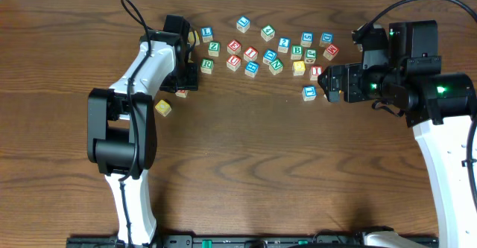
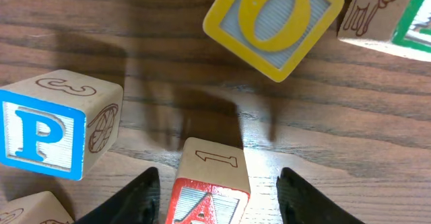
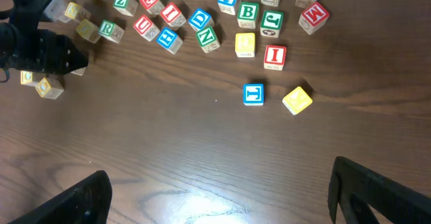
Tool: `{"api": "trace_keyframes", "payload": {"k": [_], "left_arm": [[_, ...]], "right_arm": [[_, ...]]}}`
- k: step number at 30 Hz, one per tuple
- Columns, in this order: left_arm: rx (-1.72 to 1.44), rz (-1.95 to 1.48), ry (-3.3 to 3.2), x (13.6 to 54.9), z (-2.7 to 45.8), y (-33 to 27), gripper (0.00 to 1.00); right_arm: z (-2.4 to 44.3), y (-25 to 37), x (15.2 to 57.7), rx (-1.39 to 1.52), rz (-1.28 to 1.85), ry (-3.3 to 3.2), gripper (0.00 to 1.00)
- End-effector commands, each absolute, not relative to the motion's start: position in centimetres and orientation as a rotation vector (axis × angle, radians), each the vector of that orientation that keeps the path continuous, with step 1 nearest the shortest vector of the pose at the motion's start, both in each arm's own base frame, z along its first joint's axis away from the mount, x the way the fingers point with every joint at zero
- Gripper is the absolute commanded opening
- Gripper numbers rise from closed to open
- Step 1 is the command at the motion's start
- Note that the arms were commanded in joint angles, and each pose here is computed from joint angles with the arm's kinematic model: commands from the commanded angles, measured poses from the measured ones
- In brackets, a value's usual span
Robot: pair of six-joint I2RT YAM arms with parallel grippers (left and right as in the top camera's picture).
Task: Spell out AI2
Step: 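Close the left gripper on the red A block and lift it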
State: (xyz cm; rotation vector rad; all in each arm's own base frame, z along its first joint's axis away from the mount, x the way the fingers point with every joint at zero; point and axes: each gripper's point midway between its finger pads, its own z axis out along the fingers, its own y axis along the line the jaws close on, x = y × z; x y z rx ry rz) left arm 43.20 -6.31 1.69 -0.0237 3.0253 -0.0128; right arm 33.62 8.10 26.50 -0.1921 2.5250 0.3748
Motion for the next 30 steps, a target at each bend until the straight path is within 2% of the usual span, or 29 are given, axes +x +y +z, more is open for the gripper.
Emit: {"api": "trace_keyframes", "payload": {"k": [1,6,9,19,30], "left_arm": [[-0.005,0.016,3.061,42.3,0.5,-6.1,0.55],[-0.005,0.017,3.066,41.9,-0.4,-6.0,0.53],[-0.008,0.016,3.063,41.9,-0.4,-6.0,0.46],[-0.018,0.011,3.044,42.4,-0.2,-6.1,0.38],[-0.318,-0.007,3.041,41.4,1.6,-6.1,0.32]], "right_arm": [[27.2,8.1,33.8,-0.208,0.376,2.506,0.99],[27.2,8.1,33.8,-0.208,0.375,2.506,0.99],[27.2,8.1,33.9,-0.208,0.375,2.501,0.99],[27.3,8.2,34.0,-0.209,0.375,2.495,0.99],[27.3,8.2,34.0,-0.209,0.375,2.495,0.99]]}}
